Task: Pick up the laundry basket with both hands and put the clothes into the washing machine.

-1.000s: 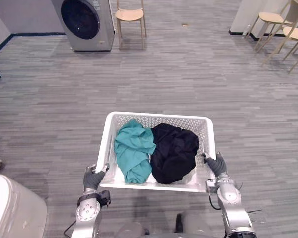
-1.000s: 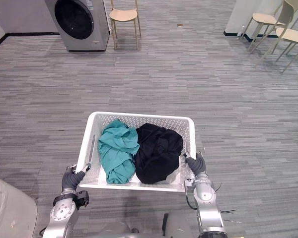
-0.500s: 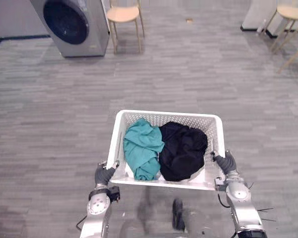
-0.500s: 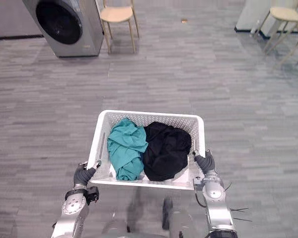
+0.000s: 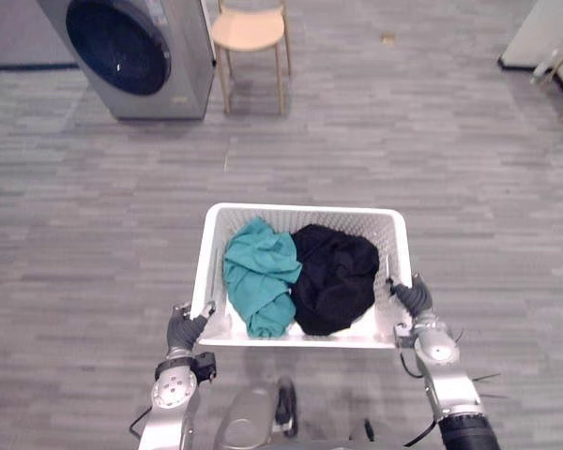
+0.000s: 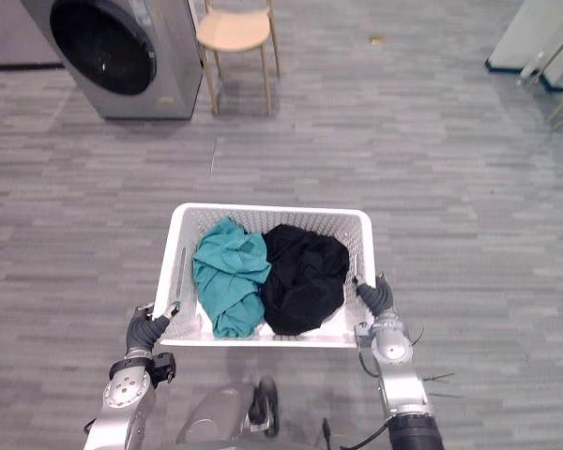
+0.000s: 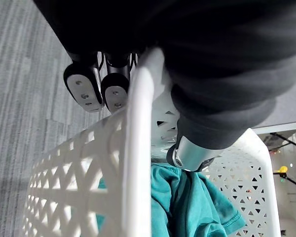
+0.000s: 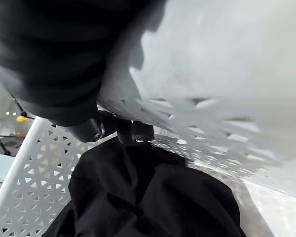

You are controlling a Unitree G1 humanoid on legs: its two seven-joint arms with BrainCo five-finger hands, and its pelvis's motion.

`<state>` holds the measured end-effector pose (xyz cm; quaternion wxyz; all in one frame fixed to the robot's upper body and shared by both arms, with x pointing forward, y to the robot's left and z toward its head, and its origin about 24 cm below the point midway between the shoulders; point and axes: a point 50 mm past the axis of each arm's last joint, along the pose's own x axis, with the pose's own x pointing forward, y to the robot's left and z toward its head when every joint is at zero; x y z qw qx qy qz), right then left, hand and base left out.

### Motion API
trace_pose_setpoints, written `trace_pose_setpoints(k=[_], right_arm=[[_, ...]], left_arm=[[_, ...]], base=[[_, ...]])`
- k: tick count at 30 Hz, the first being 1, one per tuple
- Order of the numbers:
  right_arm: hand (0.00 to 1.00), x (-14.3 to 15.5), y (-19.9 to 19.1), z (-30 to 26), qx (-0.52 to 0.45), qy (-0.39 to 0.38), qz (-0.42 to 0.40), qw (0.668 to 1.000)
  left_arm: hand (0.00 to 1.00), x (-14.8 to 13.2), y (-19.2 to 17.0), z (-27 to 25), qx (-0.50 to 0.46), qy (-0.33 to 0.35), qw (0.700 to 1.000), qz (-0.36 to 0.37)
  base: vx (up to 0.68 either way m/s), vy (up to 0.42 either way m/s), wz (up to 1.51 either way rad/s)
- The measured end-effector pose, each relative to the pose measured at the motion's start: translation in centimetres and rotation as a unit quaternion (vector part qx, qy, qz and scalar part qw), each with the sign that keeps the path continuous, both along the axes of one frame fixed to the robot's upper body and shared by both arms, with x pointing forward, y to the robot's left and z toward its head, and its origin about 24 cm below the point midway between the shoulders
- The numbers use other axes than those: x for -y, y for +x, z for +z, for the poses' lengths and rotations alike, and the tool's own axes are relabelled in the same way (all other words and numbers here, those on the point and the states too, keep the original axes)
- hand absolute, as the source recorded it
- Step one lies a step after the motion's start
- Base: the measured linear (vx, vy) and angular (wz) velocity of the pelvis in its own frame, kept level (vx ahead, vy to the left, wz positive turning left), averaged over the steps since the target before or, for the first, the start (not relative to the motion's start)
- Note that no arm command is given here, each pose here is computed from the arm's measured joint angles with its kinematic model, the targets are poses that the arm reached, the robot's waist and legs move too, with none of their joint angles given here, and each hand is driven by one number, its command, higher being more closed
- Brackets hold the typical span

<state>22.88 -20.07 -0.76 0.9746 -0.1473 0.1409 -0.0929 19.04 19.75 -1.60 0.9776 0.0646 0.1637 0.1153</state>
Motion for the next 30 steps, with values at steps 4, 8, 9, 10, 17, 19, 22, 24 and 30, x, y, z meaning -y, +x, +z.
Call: trace_pose_setpoints(k=[4, 8, 9, 10, 17, 19, 22, 24, 30], right_arm=[[1.0, 0.8, -0.2, 0.1, 0.003, -0.001, -0.021, 1.0], [1.0, 1.8, -1.3, -0.5, -0.019, -0.019, -0.027, 0.999], [1.0, 2.2, -1.0, -0.1, -0.012, -0.022, -0.028, 0.999], [1.0, 2.1, -1.0, -0.1, -0.011, -0.022, -0.028, 0.999], [1.0, 1.7, -0.1, 1.8, 0.03, -0.026, -0.018, 0.999], [1.0, 1.6, 0.6, 1.9, 0.031, -0.031, -0.011, 0.999], [1.0, 1.0, 0.9, 1.4, 0.019, -0.031, 0.002, 0.999], [1.0, 1.1, 0.9, 1.1, 0.014, -0.033, 0.002, 0.999], [1.0, 0.6, -0.3, -0.9, -0.023, -0.007, -0.012, 1.0]], left_arm=[[1.0, 0.7, 1.4, 0.0, 0.003, 0.01, 1.0, -0.022], [1.0, 1.8, 0.7, -0.9, -0.015, -0.008, 1.0, -0.017], [1.0, 2.2, 1.0, -0.8, -0.008, -0.016, 1.0, -0.016], [1.0, 2.2, 1.2, -0.7, -0.007, -0.016, 1.0, -0.017], [1.0, 2.0, 0.7, -0.6, 0.004, -0.028, 1.0, -0.009], [1.0, 1.7, 0.7, -0.4, 0.01, -0.027, 1.0, -0.003], [1.0, 1.5, -0.3, -0.6, 0.004, -0.035, 0.999, 0.017], [1.0, 1.5, 0.1, 0.0, 0.017, -0.034, 0.999, 0.015], [1.0, 0.8, -0.5, -0.4, -0.007, -0.007, 1.0, 0.004]], base=[[0.68, -0.069, 0.66], [0.94, -0.187, 0.31], [1.05, -0.253, 0.03], [0.83, -0.23, 0.05], [0.68, -0.087, -0.25], [0.62, 0.176, -0.34], [0.56, 0.243, -0.46], [0.67, 0.327, 0.09], [0.61, 0.25, 0.18]])
